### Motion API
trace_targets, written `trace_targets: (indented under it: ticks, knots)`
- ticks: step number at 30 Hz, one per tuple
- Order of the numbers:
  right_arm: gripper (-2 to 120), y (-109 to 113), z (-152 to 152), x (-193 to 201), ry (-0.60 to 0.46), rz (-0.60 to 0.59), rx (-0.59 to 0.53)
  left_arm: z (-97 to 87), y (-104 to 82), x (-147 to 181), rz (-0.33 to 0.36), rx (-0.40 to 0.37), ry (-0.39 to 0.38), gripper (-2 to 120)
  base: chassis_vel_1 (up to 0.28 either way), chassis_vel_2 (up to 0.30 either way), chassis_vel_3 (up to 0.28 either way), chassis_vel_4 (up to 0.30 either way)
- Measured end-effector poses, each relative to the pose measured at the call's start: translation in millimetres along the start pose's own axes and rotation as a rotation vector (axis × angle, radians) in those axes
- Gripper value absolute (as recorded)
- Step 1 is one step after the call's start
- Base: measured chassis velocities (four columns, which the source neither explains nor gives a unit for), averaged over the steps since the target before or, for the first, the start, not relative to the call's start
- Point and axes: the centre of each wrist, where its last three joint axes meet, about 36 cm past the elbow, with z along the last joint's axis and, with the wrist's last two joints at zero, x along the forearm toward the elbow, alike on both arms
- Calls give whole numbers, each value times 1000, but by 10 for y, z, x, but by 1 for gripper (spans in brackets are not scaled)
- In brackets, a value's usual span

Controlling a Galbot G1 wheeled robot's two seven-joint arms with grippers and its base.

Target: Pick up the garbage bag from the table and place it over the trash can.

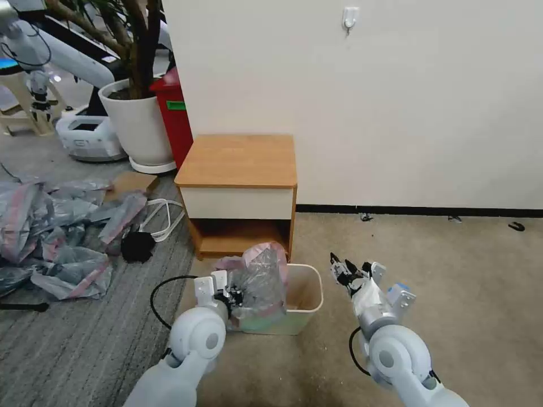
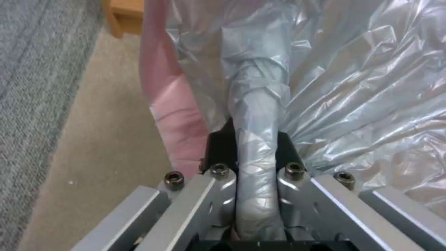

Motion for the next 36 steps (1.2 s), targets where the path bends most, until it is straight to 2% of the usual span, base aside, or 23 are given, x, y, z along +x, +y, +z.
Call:
trace_targets:
  ticks: [3, 6, 8, 10, 12, 14, 15, 17, 20, 27, 36]
  knots:
    - [51, 10, -53, 14, -8, -12, 11, -8, 39, 17, 8, -1, -7, 5, 0, 0, 0, 0]
    - [52, 51, -223, 96, -16, -78, 29, -7, 132, 52, 17, -16, -24, 5, 0, 0, 0, 0]
    - [59, 89, -360, 179, 11, -145, 24, 2, 196, 64, 21, -28, -41, 5, 0, 0, 0, 0]
    - [69, 143, -537, 296, 92, -242, 4, 9, 254, 71, 28, -37, -65, 5, 0, 0, 0, 0]
    - [73, 167, -595, 331, 130, -276, -3, 14, 274, 73, 34, -41, -74, 5, 0, 0, 0, 0]
    - [82, 236, -778, 403, 252, -366, -17, 34, 323, 79, 44, -60, -98, 5, 0, 0, 0, 0]
    - [82, 236, -778, 403, 252, -366, -17, 34, 323, 79, 44, -60, -98, 5, 0, 0, 0, 0]
    - [94, 285, -914, 420, 368, -416, 15, 39, 347, 104, 50, -75, -116, 5, 0, 0, 0, 0]
    - [101, 328, -939, 392, 430, -439, 38, 58, 363, 137, 53, -88, -127, 5, 0, 0, 0, 0]
    - [111, 425, -873, 246, 498, -473, 63, 134, 369, 261, 65, -112, -150, 5, 0, 0, 0, 0]
    - [109, 540, -783, 108, 542, -492, 62, 218, 392, 365, 59, -136, -171, 5, 0, 0, 0, 0]
